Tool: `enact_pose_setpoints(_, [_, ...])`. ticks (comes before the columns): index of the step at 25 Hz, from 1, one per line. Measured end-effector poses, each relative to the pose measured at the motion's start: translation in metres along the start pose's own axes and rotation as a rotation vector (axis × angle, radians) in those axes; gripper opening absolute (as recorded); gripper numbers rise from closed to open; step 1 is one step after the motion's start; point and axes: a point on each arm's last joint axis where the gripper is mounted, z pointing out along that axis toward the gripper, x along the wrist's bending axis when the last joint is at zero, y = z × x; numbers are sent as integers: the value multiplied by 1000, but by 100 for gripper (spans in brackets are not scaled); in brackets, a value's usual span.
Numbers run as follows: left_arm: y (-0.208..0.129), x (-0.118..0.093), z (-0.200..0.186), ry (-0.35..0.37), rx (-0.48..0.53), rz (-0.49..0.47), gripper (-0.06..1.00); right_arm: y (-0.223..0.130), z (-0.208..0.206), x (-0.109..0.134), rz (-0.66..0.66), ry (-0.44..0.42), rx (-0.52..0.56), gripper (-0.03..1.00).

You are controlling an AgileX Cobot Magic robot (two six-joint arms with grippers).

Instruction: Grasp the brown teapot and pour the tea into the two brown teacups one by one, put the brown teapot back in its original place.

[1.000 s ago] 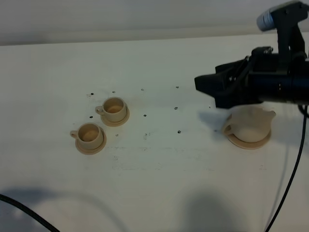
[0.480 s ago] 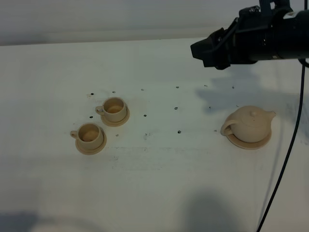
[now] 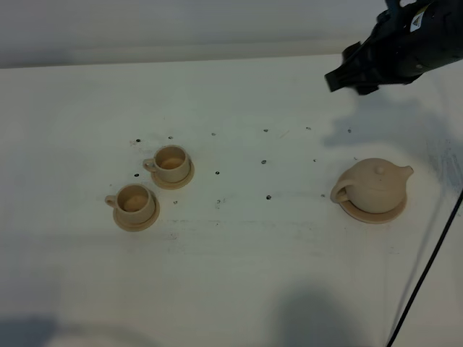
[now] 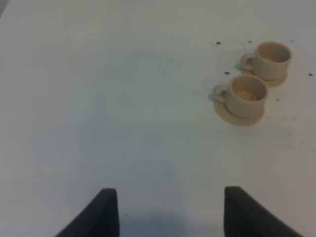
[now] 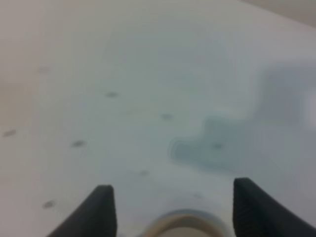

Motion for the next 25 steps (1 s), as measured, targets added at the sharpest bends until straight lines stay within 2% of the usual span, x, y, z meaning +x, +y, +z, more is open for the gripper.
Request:
enact_pose_setpoints(7, [0,0,0,0,0,0,47,-2,7,-48,116,-102,149,54])
enact_pose_setpoints(12, [0,0,0,0,0,0,47,-4,16,-63,119,-96,300,54])
enact_pose_setpoints(15, [0,0,0,0,0,0,47,-8,28,-59,130,-31,382,54])
enact_pose_setpoints(18, [0,0,0,0,0,0,47,-8,41,-46,131,50,409,54])
enact_pose_setpoints(25, [0,0,0,0,0,0,47,-8,66,5,53,170,461,54])
